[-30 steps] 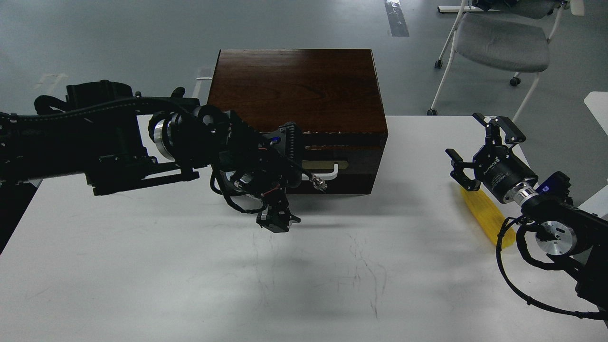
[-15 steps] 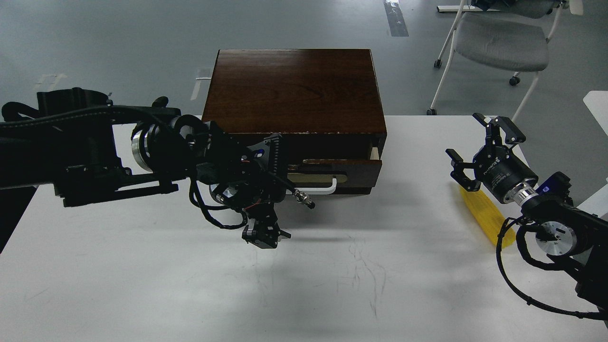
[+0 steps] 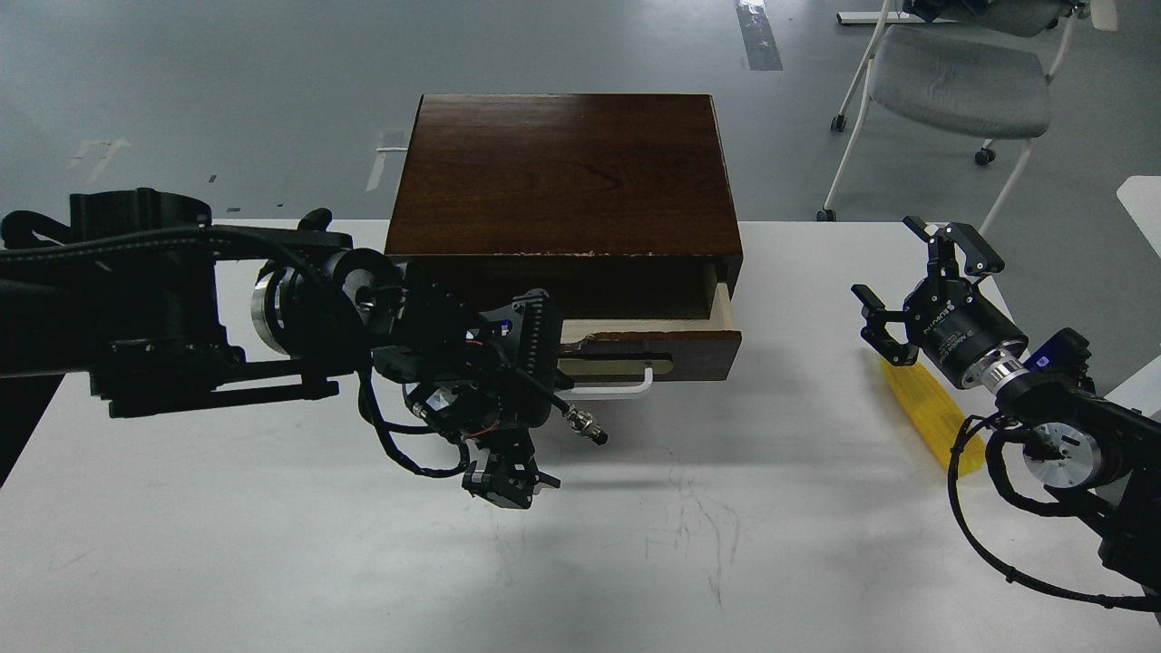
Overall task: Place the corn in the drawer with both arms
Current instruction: 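Pull the drawer toward the robot with the left gripper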
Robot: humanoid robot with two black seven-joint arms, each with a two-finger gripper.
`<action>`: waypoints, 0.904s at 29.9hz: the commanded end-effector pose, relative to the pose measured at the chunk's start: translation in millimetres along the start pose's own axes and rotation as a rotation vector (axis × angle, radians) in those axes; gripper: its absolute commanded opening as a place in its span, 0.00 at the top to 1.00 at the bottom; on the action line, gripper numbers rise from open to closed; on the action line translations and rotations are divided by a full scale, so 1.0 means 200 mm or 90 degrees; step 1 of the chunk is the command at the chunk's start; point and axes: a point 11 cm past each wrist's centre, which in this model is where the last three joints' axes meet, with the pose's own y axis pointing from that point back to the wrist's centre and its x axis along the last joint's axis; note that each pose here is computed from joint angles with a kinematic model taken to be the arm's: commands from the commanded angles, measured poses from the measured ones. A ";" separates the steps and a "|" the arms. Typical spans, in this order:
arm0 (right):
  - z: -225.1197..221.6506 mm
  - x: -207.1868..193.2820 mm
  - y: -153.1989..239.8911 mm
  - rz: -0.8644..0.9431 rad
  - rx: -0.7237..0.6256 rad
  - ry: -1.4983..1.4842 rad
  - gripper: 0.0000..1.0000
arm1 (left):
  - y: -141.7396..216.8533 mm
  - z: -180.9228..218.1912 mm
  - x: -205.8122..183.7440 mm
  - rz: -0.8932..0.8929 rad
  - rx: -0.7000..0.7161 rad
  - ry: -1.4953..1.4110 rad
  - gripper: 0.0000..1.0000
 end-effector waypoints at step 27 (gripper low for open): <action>0.00 0.01 0.01 0.003 -0.001 0.000 0.00 | 0.12 -0.11 0.09 -0.002 0.053 -0.032 0.02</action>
